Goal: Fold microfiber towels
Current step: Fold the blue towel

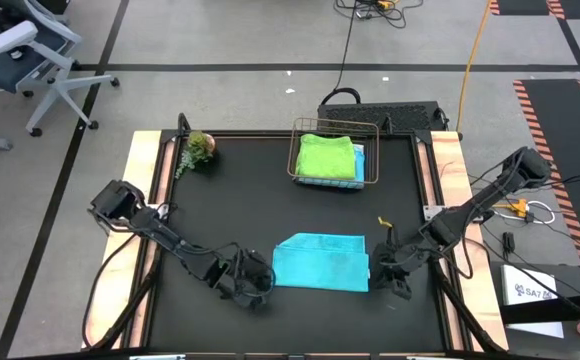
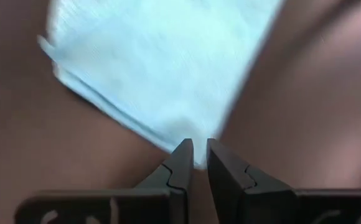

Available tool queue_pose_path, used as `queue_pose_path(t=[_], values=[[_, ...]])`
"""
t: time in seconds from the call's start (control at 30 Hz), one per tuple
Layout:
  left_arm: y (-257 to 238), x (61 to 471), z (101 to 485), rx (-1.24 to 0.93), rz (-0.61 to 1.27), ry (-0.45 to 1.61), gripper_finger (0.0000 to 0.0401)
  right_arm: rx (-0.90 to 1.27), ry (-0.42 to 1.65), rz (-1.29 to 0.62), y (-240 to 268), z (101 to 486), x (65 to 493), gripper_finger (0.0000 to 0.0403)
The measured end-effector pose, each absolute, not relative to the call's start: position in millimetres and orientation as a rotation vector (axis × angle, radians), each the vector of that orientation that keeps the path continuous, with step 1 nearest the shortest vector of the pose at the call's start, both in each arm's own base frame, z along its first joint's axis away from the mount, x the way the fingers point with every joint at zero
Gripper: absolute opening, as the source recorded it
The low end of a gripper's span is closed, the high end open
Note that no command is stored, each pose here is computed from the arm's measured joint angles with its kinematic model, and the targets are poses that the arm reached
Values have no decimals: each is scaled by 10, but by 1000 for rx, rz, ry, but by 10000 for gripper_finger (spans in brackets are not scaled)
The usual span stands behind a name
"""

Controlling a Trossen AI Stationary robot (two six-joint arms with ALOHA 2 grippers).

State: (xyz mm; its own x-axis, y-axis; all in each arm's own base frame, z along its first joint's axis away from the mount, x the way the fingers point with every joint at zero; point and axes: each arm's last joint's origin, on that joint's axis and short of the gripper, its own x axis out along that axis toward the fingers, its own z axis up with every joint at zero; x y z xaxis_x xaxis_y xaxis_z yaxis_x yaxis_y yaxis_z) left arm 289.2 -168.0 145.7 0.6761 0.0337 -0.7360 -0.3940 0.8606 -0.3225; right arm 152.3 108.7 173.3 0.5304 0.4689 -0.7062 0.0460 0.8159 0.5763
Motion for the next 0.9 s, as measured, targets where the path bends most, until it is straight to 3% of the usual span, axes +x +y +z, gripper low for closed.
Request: queue_pose_path(t=[0.17, 0.57, 0.9], values=[[-1440, 2996, 1449, -467, 358, 769, 46, 529, 963, 166, 966, 1706, 1570, 100], [-824, 3195, 1414, -489, 409, 862, 47, 477, 1066, 49, 844, 1576, 1574, 100], [-731, 3245, 1422, -555, 324, 897, 47, 458, 1124, 15, 873, 1443, 1627, 100]])
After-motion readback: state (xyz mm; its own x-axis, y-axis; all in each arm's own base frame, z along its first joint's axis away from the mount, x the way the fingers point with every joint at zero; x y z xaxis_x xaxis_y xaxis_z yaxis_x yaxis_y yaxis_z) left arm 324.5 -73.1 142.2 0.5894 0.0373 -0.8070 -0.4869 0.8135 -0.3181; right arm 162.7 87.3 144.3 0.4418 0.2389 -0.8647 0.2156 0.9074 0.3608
